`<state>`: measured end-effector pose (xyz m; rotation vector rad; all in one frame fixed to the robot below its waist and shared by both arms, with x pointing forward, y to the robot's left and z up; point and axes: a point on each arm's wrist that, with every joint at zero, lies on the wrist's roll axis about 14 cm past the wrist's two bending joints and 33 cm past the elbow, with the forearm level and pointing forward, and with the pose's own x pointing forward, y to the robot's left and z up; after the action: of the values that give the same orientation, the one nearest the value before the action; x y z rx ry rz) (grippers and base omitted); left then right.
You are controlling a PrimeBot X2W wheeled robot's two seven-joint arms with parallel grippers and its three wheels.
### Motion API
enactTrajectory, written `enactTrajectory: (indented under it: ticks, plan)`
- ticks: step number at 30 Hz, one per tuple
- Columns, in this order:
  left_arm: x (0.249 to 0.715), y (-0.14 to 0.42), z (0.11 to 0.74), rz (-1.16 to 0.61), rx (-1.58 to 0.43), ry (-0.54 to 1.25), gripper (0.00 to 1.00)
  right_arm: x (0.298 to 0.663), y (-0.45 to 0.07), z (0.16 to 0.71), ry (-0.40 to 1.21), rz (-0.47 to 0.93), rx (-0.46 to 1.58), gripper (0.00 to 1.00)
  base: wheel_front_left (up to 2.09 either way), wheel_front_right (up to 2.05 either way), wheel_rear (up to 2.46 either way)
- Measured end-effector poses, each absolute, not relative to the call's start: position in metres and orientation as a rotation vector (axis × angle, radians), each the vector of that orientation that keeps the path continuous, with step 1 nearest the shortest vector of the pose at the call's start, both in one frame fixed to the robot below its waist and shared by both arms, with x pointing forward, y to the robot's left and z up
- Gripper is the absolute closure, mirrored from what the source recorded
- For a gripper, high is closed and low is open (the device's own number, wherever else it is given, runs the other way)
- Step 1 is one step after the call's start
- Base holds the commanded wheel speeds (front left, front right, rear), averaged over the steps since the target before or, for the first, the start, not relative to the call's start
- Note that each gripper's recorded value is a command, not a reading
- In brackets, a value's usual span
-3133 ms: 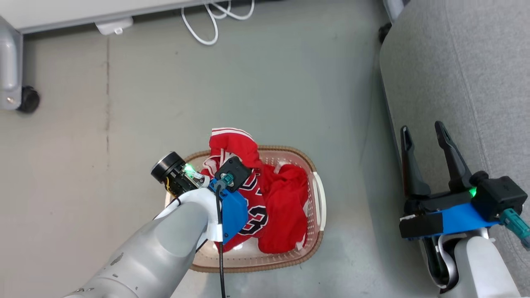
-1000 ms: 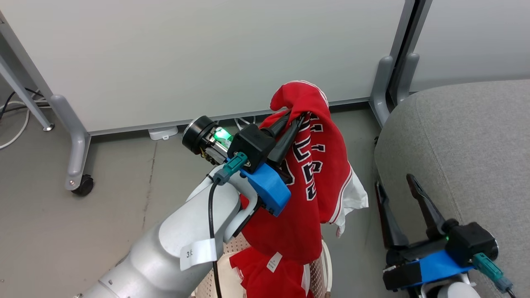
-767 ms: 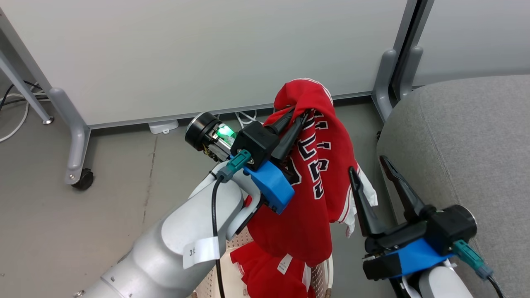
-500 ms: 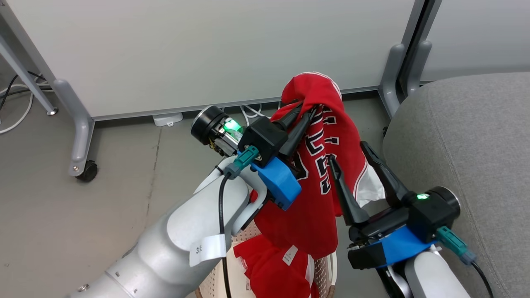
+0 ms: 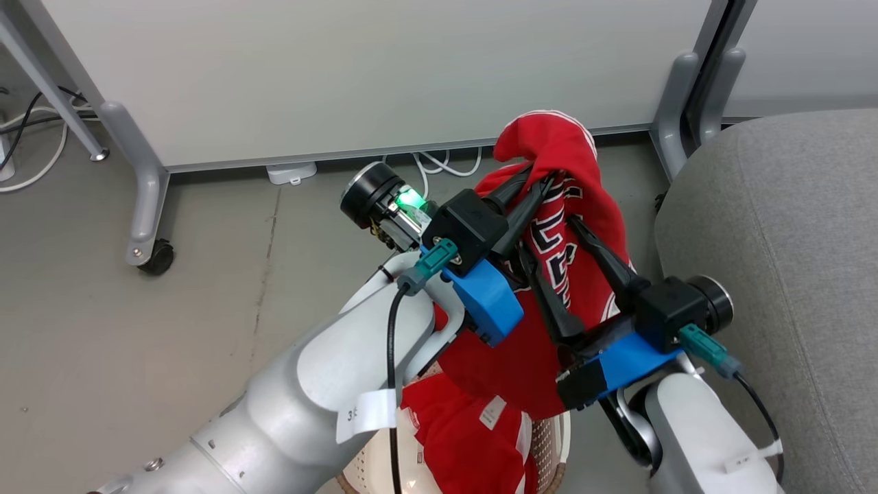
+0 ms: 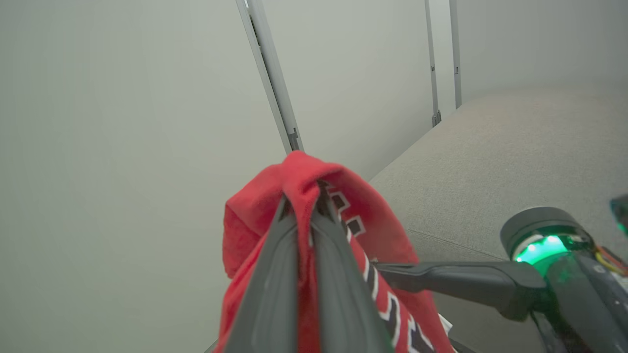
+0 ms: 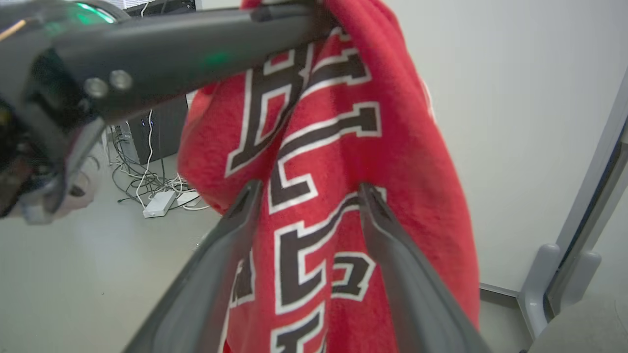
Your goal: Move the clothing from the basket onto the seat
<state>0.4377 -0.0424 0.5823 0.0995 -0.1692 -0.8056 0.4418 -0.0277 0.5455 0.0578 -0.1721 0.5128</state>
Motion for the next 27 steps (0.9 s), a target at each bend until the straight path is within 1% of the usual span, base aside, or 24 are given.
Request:
enactTrajectory:
  ticks: [13, 14, 15, 27]
  plan:
    - [0.435, -0.049, 0.584, -0.830, 0.109, -0.176, 1.00, 0.467, -0.023, 0.525, -0.083, 0.512, 0.057, 0.00, 0.00, 0.00, 0.00]
    - [0.434, -0.049, 0.585, -0.831, 0.111, -0.177, 1.00, 0.468, -0.023, 0.524, -0.077, 0.511, 0.055, 0.18, 0.00, 0.00, 0.00]
    - [0.434, -0.049, 0.586, -0.832, 0.112, -0.179, 1.00, 0.469, -0.024, 0.524, -0.073, 0.509, 0.058, 1.00, 0.00, 0.00, 0.00]
    - [0.431, -0.050, 0.589, -0.834, 0.116, -0.184, 1.00, 0.472, -0.024, 0.529, -0.079, 0.504, 0.055, 1.00, 0.00, 0.00, 0.00]
